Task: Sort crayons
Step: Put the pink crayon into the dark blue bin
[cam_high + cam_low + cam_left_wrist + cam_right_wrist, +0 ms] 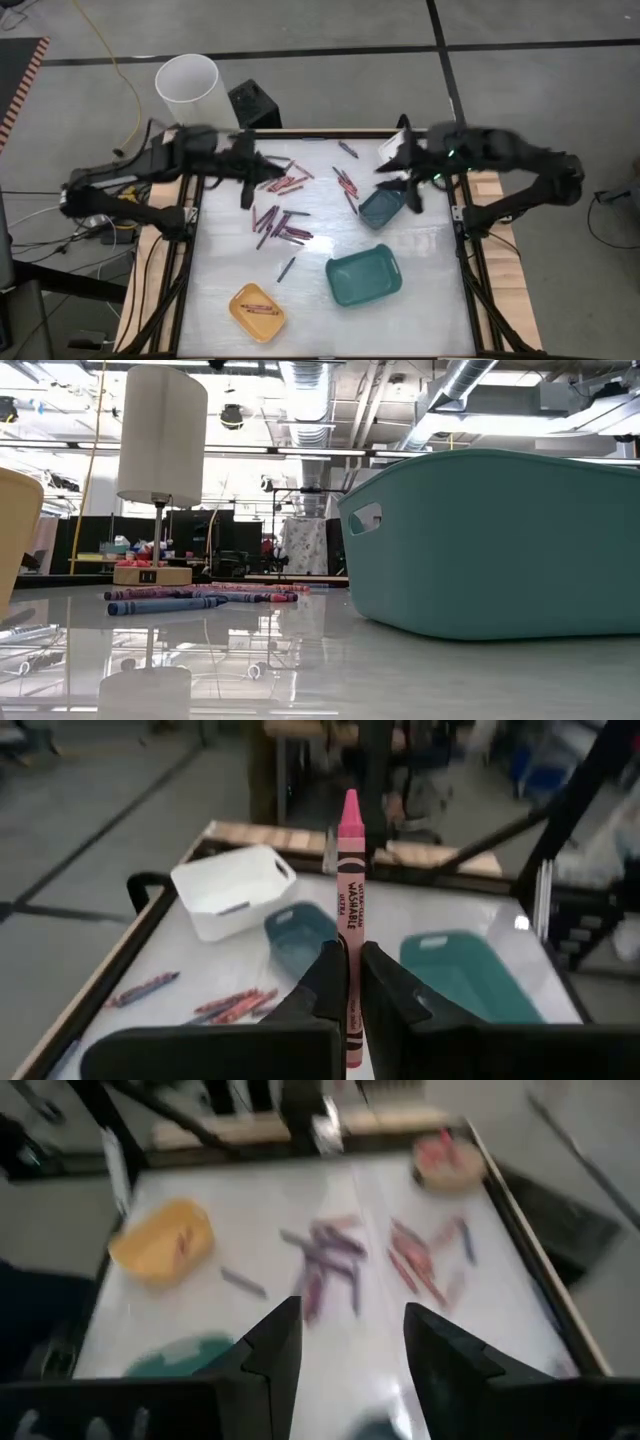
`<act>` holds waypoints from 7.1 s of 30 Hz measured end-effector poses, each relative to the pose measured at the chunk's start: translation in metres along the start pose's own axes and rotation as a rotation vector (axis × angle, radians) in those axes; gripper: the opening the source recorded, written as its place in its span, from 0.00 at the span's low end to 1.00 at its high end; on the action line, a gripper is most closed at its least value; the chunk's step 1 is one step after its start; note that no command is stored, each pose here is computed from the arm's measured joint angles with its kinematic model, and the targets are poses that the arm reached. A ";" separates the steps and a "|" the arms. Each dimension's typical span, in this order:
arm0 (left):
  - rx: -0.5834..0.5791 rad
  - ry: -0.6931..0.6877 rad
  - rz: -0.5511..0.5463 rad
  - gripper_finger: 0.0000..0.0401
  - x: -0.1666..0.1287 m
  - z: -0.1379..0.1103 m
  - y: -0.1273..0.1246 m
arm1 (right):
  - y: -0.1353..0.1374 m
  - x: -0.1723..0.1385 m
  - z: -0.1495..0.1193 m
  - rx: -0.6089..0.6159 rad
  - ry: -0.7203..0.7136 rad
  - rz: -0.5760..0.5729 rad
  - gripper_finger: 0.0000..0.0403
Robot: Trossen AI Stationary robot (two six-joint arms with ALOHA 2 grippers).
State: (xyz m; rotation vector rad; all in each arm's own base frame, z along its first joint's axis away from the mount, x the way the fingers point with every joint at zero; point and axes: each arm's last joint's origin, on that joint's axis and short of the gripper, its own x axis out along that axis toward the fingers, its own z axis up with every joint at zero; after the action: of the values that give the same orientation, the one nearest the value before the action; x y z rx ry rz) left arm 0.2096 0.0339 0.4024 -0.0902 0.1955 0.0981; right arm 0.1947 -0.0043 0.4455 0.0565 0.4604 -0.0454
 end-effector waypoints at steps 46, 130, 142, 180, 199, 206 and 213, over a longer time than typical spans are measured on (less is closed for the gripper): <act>0.023 -0.129 0.081 0.00 0.023 -0.103 -0.023 | -0.004 0.207 -0.039 -0.163 -0.576 -0.015 0.65; 0.007 0.060 0.476 0.03 0.037 -0.130 -0.012 | -0.018 0.133 -0.117 0.259 0.261 -0.688 0.02; -0.002 0.099 0.386 0.45 0.038 -0.133 -0.014 | -0.016 0.135 -0.157 0.249 0.449 -0.656 0.05; 0.128 0.389 0.098 0.58 0.145 -0.051 0.144 | 0.008 0.085 -0.075 0.202 0.146 -0.452 0.23; -0.027 0.323 -0.105 0.58 0.057 0.024 0.103 | -0.142 0.132 -0.086 0.278 0.178 -0.556 0.36; 0.013 0.179 -0.061 0.58 -0.002 0.055 0.068 | -0.198 0.166 -0.096 0.332 0.279 -0.534 0.51; 0.047 0.102 0.005 0.58 -0.040 0.065 0.046 | -0.223 0.210 -0.096 0.308 0.461 -0.498 0.50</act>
State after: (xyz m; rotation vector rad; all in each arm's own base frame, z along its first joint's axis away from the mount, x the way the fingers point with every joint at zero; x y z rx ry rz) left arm 0.1780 0.0821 0.4697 -0.0478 0.2998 0.0935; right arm 0.3277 -0.2266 0.2558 0.2579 0.9176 -0.6030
